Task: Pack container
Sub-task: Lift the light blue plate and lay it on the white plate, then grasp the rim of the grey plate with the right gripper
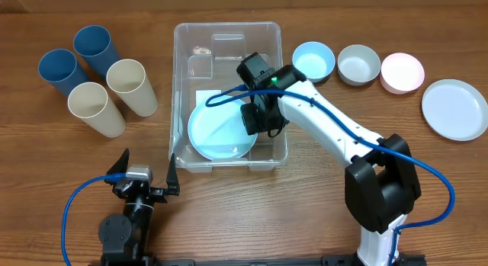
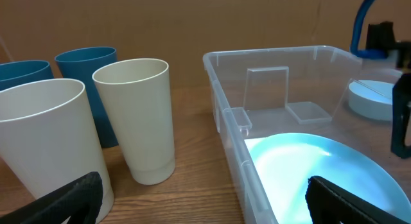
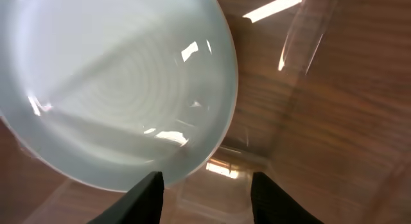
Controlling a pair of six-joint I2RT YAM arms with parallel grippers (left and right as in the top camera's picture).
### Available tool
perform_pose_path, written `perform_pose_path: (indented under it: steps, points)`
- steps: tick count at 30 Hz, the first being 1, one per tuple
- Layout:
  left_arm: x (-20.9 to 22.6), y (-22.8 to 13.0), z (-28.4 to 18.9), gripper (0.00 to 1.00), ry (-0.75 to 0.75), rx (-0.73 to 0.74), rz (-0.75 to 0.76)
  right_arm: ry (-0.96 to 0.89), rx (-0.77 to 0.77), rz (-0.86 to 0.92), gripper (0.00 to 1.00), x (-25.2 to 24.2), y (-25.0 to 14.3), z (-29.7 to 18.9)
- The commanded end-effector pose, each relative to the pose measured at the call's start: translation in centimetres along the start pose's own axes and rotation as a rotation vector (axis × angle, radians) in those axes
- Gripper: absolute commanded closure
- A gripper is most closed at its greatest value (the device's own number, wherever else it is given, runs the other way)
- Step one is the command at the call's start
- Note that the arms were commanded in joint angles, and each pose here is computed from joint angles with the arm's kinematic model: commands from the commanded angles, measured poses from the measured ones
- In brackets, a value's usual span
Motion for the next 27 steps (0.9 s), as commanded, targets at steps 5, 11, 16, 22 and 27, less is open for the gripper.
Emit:
perform_pose_path:
  steps: [5,11,16,22,27]
  points:
    - [0.1,0.0,0.0,0.0,0.003,-0.005,-0.006,-0.099,-0.414,0.223,0.45,-6.5,5.4,-20.5]
    - [0.1,0.0,0.0,0.0,0.003,-0.005,-0.006,-0.279,-0.435,0.995,0.39,-29.8,-2.8,-25.5]
    - [0.1,0.0,0.0,0.0,0.003,-0.005,-0.006,-0.253,-0.315,1.312,0.38,-39.3,-10.2,-21.4]
    - [0.1,0.0,0.0,0.0,0.003,-0.005,-0.006,-0.222,-0.164,1.623,0.37,-45.8,-18.7,-12.8]
    - [0.1,0.0,0.0,0.0,0.003,-0.005,-0.006,-0.241,-0.218,1.67,0.38,-48.3,-20.5,-10.4]
Point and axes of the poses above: each gripper's point midway between its finger pads, its own z axis out along the fingers, its own x axis along the line the jaws close on, y = z × x, the point moved 1 cm from there along -z, back along the fingers, and after that the axes turned 6 degrees about -z, right-handed, at the moved point
